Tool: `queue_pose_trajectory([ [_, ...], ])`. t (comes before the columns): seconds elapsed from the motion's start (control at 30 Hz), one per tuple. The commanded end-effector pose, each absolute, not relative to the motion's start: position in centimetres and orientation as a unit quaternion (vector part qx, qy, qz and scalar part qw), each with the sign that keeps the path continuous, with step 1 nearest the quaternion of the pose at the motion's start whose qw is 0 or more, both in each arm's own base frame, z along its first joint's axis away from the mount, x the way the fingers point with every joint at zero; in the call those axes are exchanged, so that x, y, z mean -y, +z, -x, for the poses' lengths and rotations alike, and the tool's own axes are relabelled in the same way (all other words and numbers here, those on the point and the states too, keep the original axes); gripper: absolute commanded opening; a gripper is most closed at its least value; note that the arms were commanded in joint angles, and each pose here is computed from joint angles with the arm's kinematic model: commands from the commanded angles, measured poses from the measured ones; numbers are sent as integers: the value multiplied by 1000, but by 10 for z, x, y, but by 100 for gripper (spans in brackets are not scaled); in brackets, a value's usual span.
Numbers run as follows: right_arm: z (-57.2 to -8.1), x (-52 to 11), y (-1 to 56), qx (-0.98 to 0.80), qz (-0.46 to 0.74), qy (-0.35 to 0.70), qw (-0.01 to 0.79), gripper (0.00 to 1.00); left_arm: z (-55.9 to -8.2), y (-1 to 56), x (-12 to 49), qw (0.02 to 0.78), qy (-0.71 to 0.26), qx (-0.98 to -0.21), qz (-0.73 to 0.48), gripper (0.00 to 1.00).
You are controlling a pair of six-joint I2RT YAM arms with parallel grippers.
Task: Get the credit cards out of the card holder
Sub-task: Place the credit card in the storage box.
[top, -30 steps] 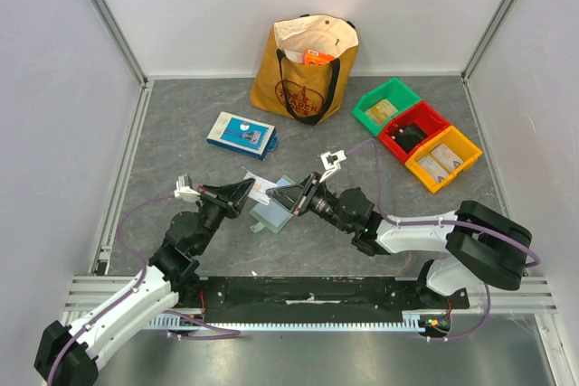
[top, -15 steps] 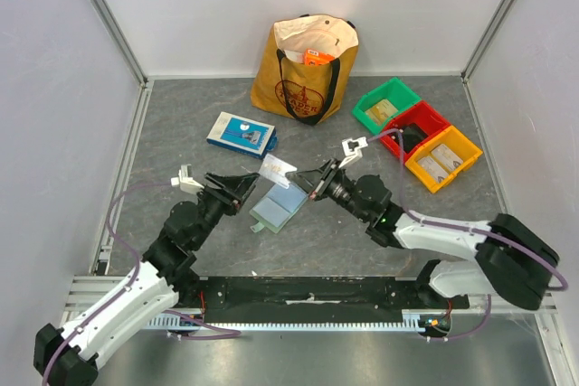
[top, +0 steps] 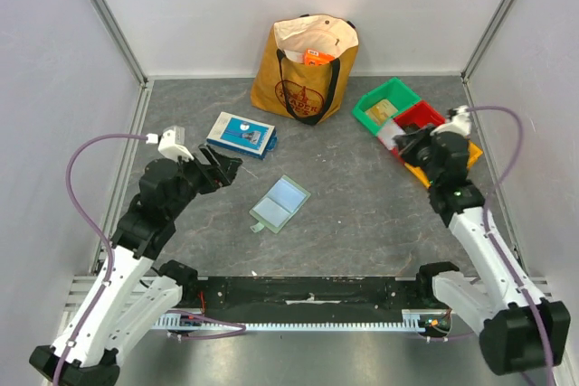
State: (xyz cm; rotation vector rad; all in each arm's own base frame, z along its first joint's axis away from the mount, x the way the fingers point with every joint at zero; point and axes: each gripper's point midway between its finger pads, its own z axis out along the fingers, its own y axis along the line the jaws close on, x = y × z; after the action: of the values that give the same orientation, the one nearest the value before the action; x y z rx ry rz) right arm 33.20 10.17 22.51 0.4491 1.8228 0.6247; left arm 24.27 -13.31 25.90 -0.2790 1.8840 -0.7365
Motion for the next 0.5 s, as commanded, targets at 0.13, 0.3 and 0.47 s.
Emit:
queue_pose_trajectory([
  [0.13, -339, 42, 202, -796, -315, 103, 507, 0, -245, 244, 113, 529, -226, -817, 18, 89],
  [0.3, -352, 73, 172, -807, -358, 83, 463, 0, -242, 224, 94, 526, -177, -831, 38, 90],
  [0.47, -363, 75, 137, -831, -360, 84, 415, 0, -242, 224, 81, 536, -148, -830, 49, 91],
])
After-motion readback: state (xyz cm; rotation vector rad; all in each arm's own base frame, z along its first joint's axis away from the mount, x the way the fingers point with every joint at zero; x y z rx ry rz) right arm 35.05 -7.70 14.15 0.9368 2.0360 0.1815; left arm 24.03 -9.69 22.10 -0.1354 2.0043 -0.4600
